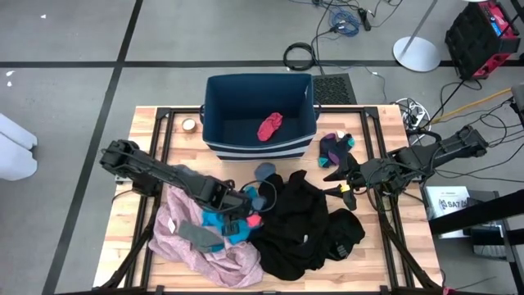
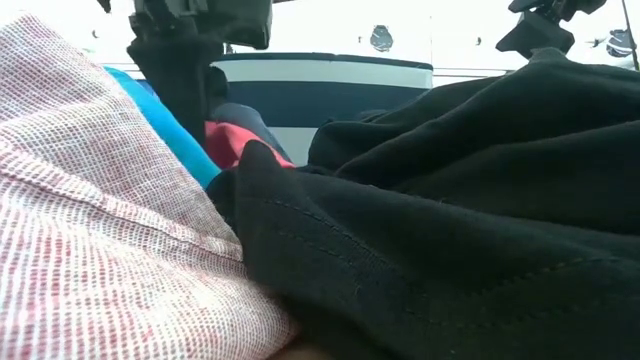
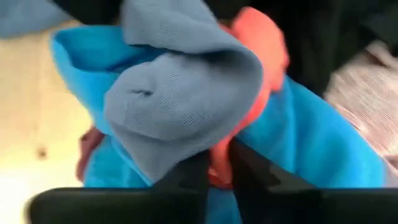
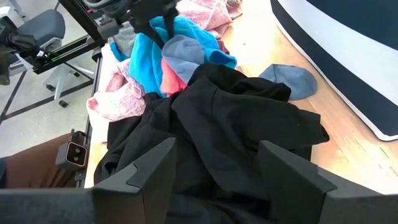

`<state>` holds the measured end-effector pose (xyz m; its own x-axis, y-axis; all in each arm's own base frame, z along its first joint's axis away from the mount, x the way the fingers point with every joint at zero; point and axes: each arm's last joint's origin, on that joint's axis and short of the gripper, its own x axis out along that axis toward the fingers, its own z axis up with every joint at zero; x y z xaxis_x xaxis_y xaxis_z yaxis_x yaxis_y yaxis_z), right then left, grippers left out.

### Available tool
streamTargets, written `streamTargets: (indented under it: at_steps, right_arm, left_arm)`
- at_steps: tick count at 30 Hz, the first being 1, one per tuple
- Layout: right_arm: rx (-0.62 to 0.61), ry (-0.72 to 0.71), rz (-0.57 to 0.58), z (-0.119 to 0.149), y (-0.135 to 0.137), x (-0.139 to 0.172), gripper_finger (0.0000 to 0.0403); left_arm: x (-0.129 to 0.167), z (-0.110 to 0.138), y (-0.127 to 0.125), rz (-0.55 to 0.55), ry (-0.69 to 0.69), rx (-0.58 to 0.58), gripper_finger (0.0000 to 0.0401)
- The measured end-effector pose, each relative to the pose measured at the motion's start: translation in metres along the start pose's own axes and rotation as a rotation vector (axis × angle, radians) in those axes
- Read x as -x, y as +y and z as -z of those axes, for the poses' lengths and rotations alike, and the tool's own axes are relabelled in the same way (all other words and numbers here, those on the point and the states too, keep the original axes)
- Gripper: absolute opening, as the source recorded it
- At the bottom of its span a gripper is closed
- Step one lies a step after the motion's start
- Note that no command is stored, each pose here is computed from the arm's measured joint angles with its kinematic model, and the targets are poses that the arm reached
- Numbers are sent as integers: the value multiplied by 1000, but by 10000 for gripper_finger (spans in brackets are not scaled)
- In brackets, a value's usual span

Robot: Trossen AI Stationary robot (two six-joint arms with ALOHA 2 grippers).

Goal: Sort clothes
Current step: Put the pink sock into the blue laundry bin

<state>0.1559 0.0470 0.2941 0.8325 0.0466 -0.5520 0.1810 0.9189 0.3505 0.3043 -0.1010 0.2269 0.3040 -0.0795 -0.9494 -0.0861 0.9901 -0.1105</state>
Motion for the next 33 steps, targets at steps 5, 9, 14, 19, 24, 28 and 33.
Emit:
streamTargets:
  at_steps: [5, 9, 14, 19, 24, 28, 33]
  right_arm:
    - [0, 0, 0, 0, 0, 0, 215]
    - [-1, -2, -1, 0, 0, 0, 215]
    - [-3, -35, -22, -3, 2, 0, 215]
    - [66, -189, -86, -18, 11, 1, 215]
    - [214, -414, -238, -39, 24, 9, 215]
    - [283, -540, -244, -50, 28, 10, 215]
    - [296, -485, -205, -53, 24, -14, 215]
  left_arm:
    - [14, 2, -10, 47, 39, -94, 14]
    - [31, 0, -17, 96, 39, -166, 9]
    - [73, -7, -20, 140, -111, -264, 6]
    - [123, -20, -20, 125, -473, -395, 4]
    - [148, -35, -11, 89, -734, -451, 3]
    - [149, -49, 1, 58, -811, -410, 3]
    - [139, -67, 16, 33, -850, -331, 3]
